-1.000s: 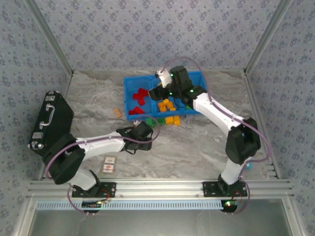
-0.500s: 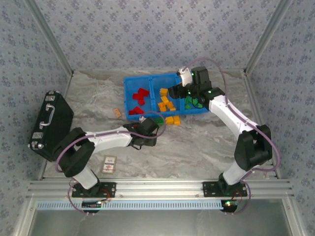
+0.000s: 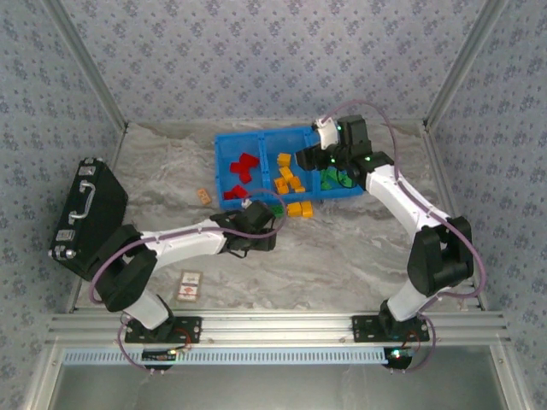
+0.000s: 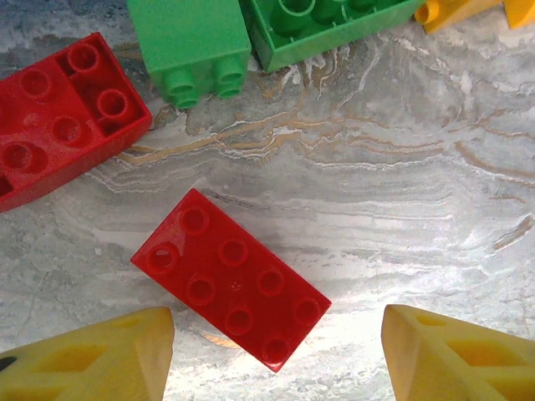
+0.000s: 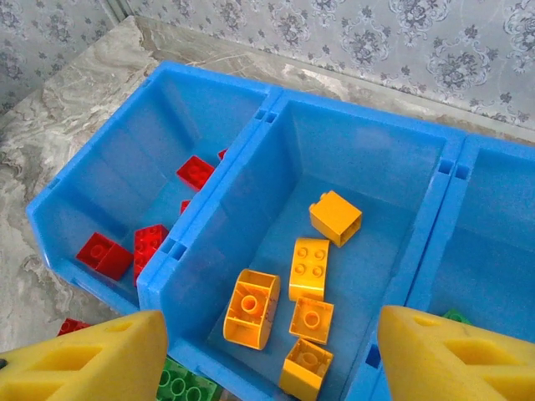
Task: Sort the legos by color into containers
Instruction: Pick up the lego from the center of the table.
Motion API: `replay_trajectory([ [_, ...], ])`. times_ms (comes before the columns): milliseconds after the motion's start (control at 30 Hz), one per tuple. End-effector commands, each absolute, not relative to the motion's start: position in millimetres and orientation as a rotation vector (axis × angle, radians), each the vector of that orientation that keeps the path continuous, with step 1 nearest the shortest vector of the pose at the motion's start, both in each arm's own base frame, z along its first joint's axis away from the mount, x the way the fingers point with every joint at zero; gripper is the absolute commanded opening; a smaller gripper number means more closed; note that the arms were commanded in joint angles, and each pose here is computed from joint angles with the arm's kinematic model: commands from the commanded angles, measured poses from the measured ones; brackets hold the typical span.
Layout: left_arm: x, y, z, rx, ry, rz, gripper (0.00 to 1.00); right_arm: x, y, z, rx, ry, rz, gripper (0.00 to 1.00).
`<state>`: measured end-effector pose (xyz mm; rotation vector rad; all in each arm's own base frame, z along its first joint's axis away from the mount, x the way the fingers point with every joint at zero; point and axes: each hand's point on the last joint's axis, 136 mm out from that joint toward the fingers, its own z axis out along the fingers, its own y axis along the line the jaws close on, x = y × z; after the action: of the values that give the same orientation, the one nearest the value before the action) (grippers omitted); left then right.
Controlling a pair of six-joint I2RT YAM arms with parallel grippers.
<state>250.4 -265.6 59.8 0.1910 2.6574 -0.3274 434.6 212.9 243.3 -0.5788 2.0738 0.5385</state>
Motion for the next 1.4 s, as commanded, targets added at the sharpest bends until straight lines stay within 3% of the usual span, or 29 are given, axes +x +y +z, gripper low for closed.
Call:
replay_trajectory([
  [0,256.6,-262.2,64.5,0.07,2.675,-0.332,0.68,435.4,211.9,242.1,-0.582,2.074,0.561,0.69],
  [567,263.4,-262.9,25.2,-0.207,2.787,-0.312,0.69,439.8,210.2,228.0,-0.598,2.101,0.594,0.69],
  [1067,245.2,-256.2,4.8,-0.22,2.852,-0.264,0.39,430.3,205.7,237.8,-0.588,2.079,0.605,0.69],
  [1367,244.7,-239.3,28.0,-0.159,2.789,-0.191,0.31,425.4,202.0,245.2,-0.576,2.074,0.592,0.69],
])
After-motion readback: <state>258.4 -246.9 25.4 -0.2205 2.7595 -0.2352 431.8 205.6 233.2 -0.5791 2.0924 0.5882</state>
